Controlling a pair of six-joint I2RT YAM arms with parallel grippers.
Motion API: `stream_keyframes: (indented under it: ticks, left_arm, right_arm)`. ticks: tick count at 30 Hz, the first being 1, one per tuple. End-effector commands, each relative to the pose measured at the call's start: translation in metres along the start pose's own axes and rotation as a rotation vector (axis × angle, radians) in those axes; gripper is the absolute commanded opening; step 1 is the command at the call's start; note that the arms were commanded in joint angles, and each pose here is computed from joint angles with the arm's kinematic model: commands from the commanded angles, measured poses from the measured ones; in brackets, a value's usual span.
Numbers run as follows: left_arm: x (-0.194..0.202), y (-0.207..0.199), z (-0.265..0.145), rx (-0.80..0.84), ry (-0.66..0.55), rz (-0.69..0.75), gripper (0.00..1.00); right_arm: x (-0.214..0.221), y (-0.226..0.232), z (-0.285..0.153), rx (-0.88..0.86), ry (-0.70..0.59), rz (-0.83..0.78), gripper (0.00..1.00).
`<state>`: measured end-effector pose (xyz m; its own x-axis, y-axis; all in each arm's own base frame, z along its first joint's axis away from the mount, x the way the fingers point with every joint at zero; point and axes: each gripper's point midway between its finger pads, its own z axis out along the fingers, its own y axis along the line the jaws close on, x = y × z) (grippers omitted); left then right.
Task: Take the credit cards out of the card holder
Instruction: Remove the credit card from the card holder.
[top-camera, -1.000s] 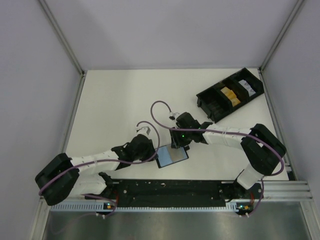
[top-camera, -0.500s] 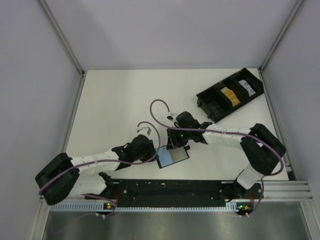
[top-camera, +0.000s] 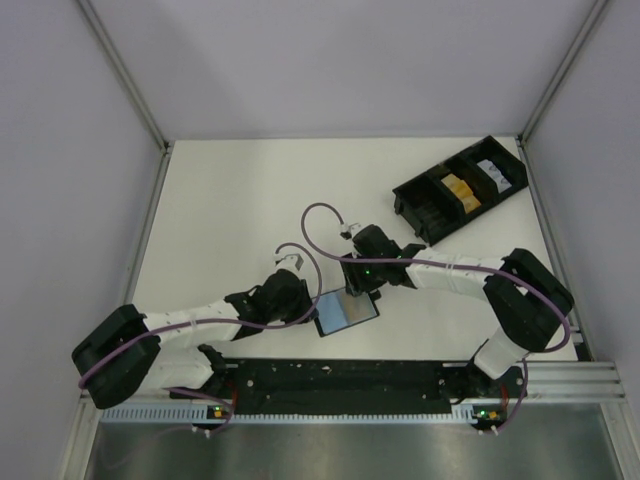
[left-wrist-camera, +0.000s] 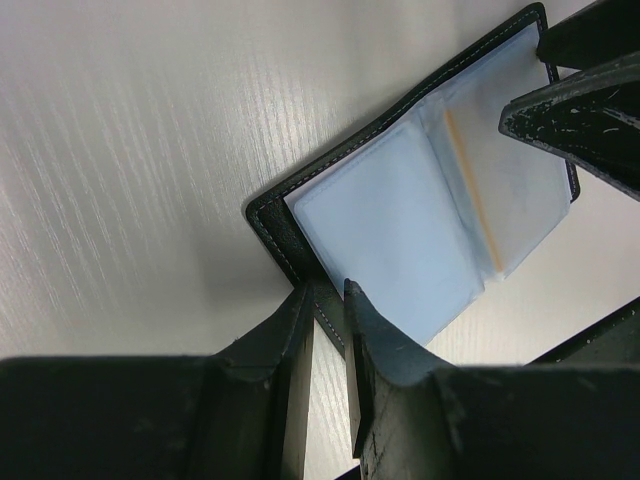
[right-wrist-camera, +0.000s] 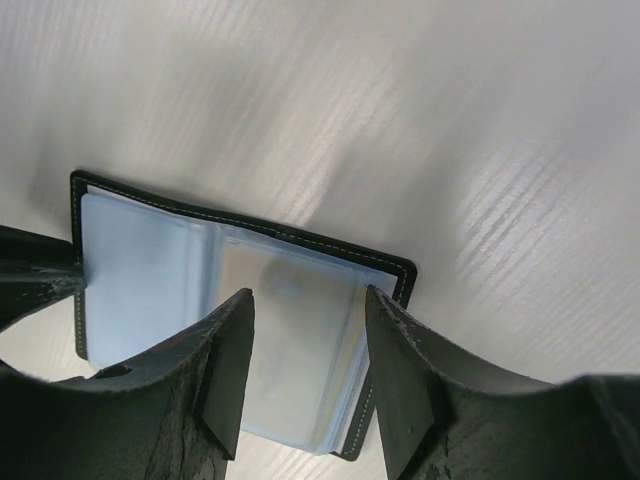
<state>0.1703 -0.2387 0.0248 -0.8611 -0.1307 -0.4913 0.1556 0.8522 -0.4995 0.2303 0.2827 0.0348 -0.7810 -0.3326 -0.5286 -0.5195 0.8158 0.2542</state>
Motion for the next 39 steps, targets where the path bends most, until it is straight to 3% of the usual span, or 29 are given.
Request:
stream_keyframes:
  ticks: [1, 12, 32, 39]
  left_arm:
    - [-0.006, -0.010, 0.001, 0.025, -0.018, -0.001, 0.23]
    - [-0.006, -0.011, 0.001, 0.026, -0.015, 0.000, 0.23]
    - [-0.006, -0.010, 0.000, 0.025, -0.018, -0.005, 0.23]
    - [-0.004, -0.011, 0.003, 0.027, -0.011, -0.007, 0.23]
  right_arm:
    - [-0.026, -0.005, -0.008, 0.039, -0.063, -0.045, 0.49]
    - [-0.020, 0.010, -0.004, -0.044, -0.031, -0.037, 0.43]
    - [-0.003, 0.004, 0.003, -0.005, 0.007, -0.021, 0.42]
    - [0.012, 0.031, 0.006, -0.117, 0.058, 0.033, 0.37]
